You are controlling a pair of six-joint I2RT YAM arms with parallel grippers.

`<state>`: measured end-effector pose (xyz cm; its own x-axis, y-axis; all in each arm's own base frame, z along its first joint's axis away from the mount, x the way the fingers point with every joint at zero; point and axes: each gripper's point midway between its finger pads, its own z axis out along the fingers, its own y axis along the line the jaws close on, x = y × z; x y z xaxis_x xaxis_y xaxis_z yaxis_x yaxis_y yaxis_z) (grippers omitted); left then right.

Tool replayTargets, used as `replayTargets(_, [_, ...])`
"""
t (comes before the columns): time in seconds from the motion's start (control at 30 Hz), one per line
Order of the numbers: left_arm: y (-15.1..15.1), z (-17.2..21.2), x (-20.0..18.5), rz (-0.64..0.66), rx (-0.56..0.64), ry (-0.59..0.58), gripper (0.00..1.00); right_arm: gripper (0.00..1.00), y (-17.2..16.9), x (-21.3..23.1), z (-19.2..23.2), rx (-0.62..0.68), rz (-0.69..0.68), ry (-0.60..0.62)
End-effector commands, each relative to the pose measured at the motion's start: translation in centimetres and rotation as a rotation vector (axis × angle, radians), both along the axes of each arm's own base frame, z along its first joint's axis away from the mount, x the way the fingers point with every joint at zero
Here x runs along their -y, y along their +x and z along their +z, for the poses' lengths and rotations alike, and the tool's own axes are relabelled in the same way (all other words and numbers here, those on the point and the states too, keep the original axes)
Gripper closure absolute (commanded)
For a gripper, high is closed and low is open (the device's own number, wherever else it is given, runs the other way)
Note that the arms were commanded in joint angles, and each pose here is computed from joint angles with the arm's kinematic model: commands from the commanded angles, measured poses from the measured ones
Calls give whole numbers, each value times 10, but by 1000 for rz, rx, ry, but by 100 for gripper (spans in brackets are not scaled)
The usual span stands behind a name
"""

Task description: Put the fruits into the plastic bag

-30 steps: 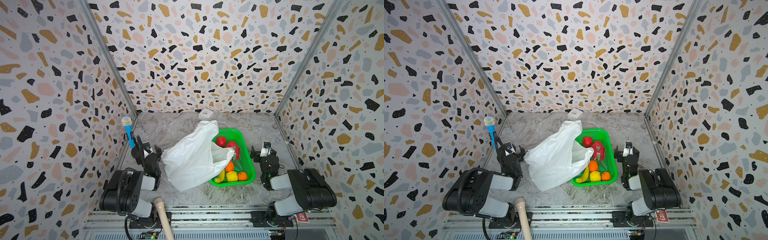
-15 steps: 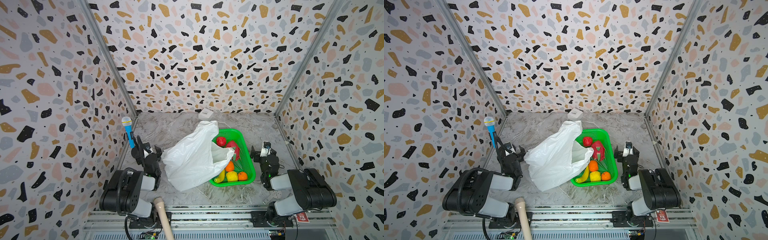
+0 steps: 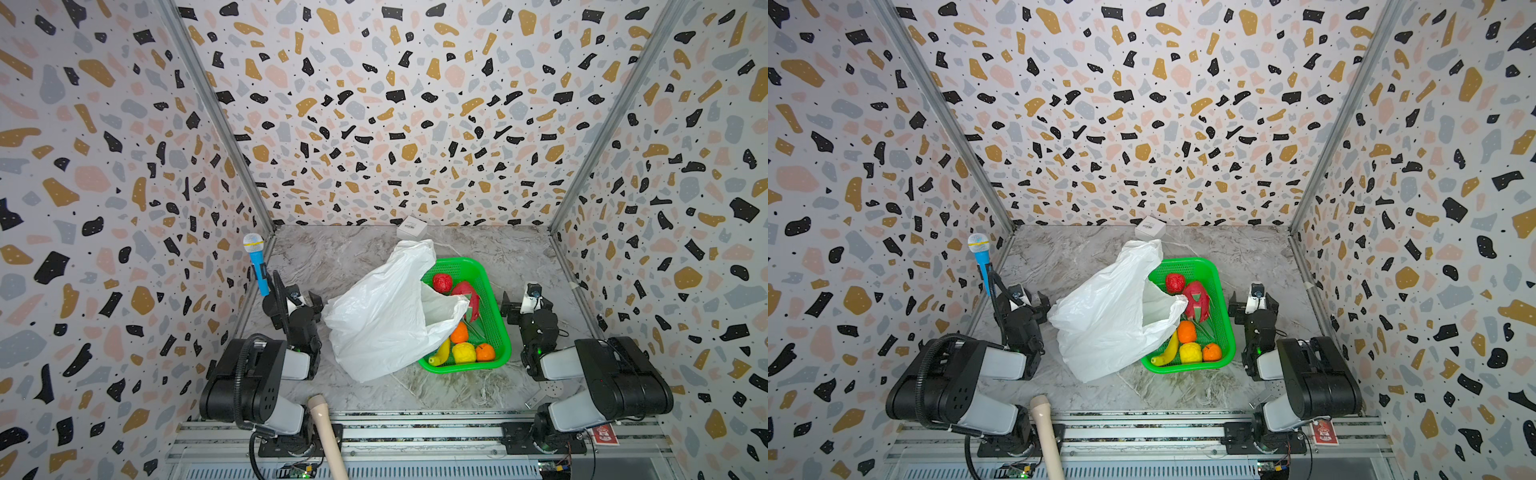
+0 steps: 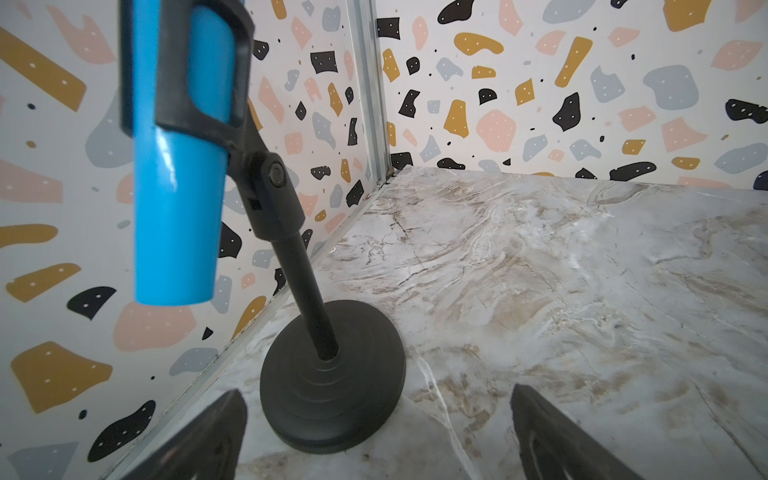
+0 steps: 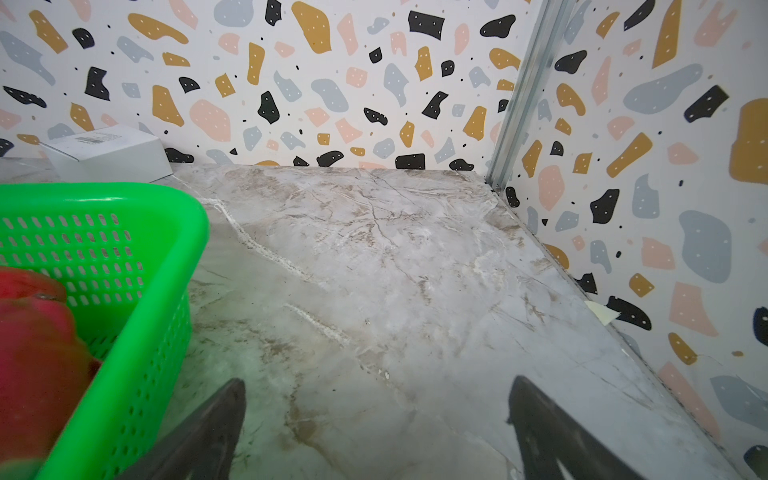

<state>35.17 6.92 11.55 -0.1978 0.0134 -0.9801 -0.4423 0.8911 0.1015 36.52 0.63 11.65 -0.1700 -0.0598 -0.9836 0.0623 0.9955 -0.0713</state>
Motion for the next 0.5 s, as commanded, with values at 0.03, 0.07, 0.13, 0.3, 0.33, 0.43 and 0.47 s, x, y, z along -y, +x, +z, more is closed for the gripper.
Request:
replayTargets(0.03, [6, 13, -2, 6, 55, -12, 0, 1, 2, -1, 6, 21, 5, -1])
replayTargets(0.07, [5, 14, -2, 5, 60, -11, 0, 1, 2, -1, 7, 23, 4, 0])
replayTargets(0.13, [4, 15, -2, 4, 62, -11, 1, 1, 2, -1, 7, 22, 5, 0])
replayTargets(0.3, [3, 16, -1, 2, 68, -11, 0, 1, 1, -1, 7, 24, 5, 0])
replayTargets(0.33, [3, 17, -1, 3, 69, -11, 0, 1, 2, -1, 7, 26, 4, -1])
replayTargets(0.43, [1, 18, -1, 0, 75, -12, 1, 1, 1, -1, 7, 24, 5, 2])
replayTargets(0.47, [1, 19, -1, -2, 77, -13, 1, 1, 1, -1, 7, 24, 6, 1])
